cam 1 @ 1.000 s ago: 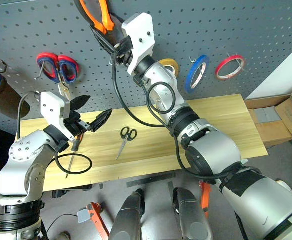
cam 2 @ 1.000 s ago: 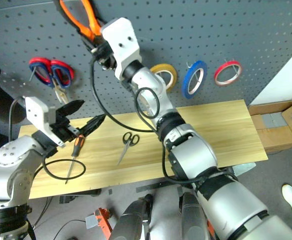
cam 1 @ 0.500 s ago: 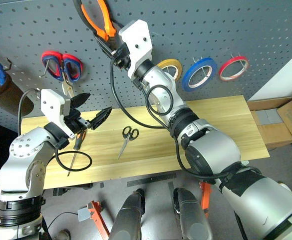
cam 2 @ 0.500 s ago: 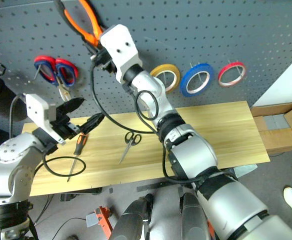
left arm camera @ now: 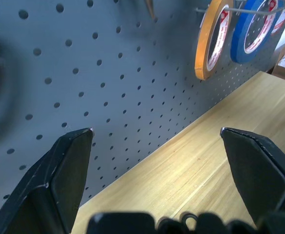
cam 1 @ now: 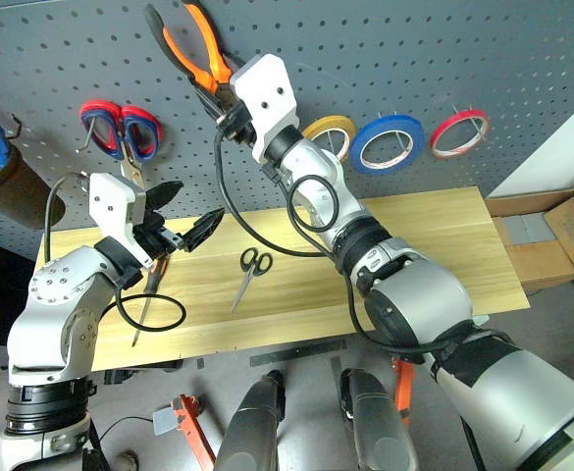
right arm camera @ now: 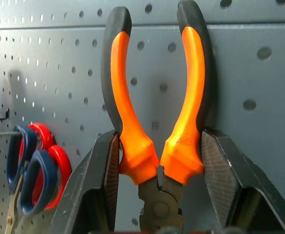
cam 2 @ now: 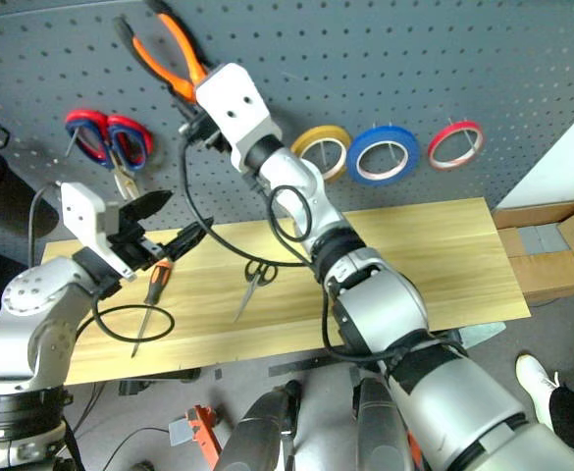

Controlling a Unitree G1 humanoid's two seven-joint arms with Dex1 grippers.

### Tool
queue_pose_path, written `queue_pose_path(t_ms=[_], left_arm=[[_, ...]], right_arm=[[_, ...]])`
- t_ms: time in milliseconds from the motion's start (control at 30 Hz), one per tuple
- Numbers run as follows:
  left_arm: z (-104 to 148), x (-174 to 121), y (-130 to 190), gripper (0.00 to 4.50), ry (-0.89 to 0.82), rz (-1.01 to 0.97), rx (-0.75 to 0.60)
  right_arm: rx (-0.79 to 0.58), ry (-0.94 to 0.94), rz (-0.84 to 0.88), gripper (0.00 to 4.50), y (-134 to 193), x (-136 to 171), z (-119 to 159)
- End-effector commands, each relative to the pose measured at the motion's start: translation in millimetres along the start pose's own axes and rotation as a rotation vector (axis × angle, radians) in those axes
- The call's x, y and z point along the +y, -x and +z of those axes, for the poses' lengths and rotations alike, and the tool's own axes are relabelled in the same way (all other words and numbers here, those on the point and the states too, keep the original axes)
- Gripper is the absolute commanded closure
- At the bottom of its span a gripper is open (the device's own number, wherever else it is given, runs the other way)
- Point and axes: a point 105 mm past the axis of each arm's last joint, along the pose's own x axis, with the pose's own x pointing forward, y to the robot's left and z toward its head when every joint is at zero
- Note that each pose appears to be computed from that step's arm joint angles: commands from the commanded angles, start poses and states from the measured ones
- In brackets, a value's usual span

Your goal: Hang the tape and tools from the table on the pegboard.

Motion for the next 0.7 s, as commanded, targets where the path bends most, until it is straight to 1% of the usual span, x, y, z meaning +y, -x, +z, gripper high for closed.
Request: queue_pose_path(t_ms=[33, 333, 367, 433, 467, 567, 700], left_arm=[[9.1, -1.8, -2.3, 0.00, -0.030, -0.014, -0.040], [9.6, -0.4, -7.1, 0.00, -0.033, -0.021, -0.047], [9.5, -0.4, -7.7, 0.00, -0.033, -0.022, -0.048], [9.7, -0.6, -9.5, 0.00, -0.034, -0.024, -0.051], [9.7, -0.6, -10.2, 0.00, -0.034, -0.024, -0.052], [10.0, -0.9, -12.2, 0.00, -0.033, -0.026, -0.058], [9.2, -0.6, -12.3, 0.00, -0.033, -0.022, -0.059]], right_arm=[[-0.045, -0.041, 0.012, 2.46, -3.8, 24.0, 6.7], [-0.016, -0.037, -0.038, 2.46, 4.0, 11.1, -2.5], [-0.015, -0.039, -0.042, 1.75, 4.6, 9.7, -2.8], [-0.008, -0.042, -0.051, 1.23, 5.9, 6.7, -4.3], [-0.004, -0.044, -0.052, 0.85, 6.4, 5.9, -4.9], [0.022, -0.038, -0.033, 0.01, 10.2, 1.8, -7.8], [0.036, -0.042, -0.006, 0.01, 20.1, -5.2, -2.3]])
